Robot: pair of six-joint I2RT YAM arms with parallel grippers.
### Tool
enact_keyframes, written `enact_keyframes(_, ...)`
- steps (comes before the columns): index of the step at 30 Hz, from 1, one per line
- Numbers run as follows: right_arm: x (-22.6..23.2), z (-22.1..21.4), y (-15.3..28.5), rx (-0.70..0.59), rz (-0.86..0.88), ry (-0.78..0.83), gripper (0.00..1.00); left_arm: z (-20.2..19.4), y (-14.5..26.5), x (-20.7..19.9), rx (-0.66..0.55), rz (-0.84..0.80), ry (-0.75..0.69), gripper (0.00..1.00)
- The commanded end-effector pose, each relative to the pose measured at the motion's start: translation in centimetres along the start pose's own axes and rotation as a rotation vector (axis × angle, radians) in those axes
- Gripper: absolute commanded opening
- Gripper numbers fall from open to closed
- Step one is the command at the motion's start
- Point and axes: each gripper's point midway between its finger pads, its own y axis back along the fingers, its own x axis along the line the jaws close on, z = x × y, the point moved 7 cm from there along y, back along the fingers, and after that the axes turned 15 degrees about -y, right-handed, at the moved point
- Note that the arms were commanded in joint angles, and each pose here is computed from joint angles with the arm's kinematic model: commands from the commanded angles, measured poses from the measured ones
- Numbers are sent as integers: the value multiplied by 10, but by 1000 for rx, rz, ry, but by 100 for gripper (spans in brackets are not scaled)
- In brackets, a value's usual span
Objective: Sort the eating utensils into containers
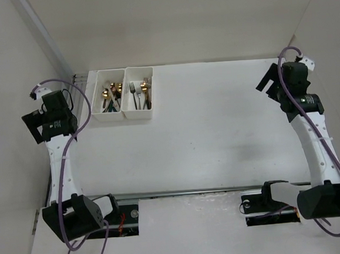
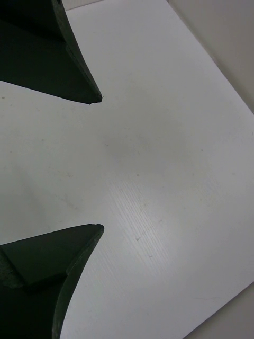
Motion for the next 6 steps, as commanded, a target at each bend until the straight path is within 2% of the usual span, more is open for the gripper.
enact_keyframes(1, 14, 16, 17, -42, 106, 27, 100, 5, 13, 14, -57, 19, 71, 100)
enact_keyframes(6, 16, 21, 30, -85, 174, 29, 100, -1, 20, 17, -77, -4, 86, 100)
